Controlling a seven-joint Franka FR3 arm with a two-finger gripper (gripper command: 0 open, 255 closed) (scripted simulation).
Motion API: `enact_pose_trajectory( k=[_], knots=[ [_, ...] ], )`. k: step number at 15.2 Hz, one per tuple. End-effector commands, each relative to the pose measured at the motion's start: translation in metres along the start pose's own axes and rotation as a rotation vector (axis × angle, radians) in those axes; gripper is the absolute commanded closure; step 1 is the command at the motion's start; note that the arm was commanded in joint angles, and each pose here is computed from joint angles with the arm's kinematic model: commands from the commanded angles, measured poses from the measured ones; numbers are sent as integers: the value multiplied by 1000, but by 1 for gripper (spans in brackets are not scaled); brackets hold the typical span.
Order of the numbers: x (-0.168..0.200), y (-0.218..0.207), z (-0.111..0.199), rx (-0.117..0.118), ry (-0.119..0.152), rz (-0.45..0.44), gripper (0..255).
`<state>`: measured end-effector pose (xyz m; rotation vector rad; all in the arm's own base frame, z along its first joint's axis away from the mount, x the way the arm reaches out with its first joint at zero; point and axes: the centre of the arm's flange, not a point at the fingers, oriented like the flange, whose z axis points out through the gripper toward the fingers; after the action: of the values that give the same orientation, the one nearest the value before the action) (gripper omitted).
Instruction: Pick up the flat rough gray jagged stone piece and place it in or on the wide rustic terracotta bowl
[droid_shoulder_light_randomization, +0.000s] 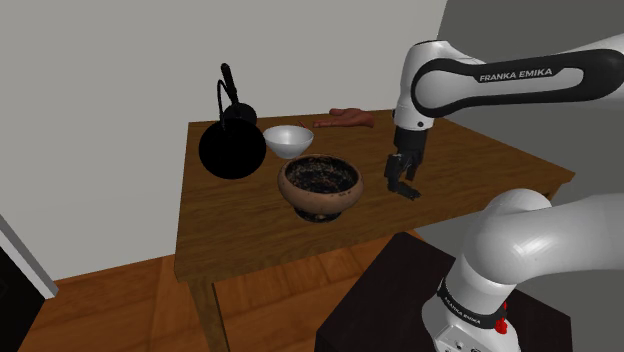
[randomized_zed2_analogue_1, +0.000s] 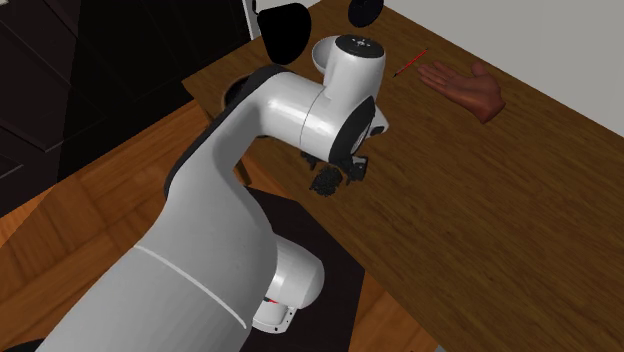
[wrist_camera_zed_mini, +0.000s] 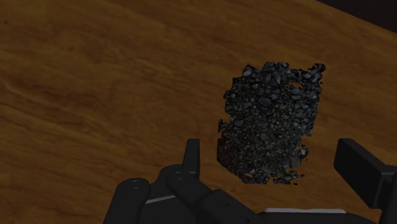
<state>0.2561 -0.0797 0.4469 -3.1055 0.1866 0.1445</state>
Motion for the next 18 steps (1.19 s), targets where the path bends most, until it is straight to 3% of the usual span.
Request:
enact_pose_trajectory(
  k=[1, 7, 8, 18],
  knots=[
    [0, 0, 3, 0, 1, 0, 0],
    [0, 0, 3, 0, 1, 0, 0],
    [0, 0, 3, 0, 1, 0, 255],
    [-1, 0, -2, 0, 1, 0, 255]
  ],
)
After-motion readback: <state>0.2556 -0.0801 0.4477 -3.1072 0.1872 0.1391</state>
